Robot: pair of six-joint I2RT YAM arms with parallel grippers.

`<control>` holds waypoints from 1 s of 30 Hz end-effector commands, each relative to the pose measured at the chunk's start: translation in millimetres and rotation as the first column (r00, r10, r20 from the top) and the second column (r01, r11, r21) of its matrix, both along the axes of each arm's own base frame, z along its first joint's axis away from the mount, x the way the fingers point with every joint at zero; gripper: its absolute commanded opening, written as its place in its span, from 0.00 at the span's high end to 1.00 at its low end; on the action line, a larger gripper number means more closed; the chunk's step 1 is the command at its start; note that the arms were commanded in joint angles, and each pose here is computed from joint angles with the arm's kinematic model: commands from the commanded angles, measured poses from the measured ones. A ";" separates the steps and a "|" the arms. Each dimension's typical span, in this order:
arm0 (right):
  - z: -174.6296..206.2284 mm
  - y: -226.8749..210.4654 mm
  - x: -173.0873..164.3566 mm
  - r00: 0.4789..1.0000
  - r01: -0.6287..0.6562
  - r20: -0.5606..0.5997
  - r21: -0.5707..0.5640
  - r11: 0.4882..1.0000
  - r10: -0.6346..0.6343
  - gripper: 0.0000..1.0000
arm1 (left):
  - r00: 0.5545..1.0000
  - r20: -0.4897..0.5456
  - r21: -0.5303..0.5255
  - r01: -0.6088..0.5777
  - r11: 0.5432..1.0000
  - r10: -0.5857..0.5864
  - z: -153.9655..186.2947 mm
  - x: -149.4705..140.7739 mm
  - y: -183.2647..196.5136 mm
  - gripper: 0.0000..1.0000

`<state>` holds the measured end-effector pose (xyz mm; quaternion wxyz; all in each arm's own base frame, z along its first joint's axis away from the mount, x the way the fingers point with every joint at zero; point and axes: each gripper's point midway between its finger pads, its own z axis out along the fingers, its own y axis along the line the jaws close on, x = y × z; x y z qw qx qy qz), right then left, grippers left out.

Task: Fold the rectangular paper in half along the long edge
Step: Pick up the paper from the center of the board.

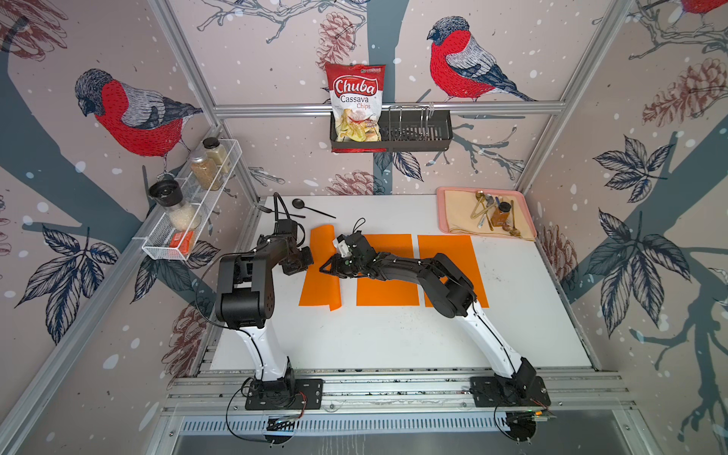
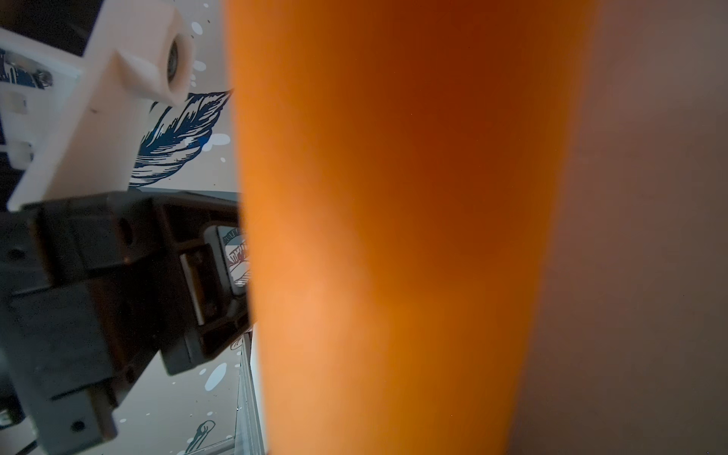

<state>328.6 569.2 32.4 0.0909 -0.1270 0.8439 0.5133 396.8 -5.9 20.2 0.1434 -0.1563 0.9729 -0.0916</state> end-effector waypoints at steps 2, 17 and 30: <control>-4.5 -1.1 1.2 0.999 0.006 -0.037 -0.014 1.000 -0.006 0.62 | 1.000 -0.029 -0.014 -0.001 1.000 0.000 0.3 -10.9 -2.9 1.00; -6.7 17.5 12.4 0.999 0.023 -0.021 -0.027 0.999 -0.024 0.38 | 0.999 -0.033 -0.029 0.003 1.000 -0.004 -0.9 -13.7 -5.8 1.00; -15.4 24.3 10.6 0.999 0.027 -0.036 -0.050 0.998 -0.029 0.51 | 1.000 -0.028 -0.050 0.006 0.999 -0.007 -0.9 -14.0 -9.1 1.00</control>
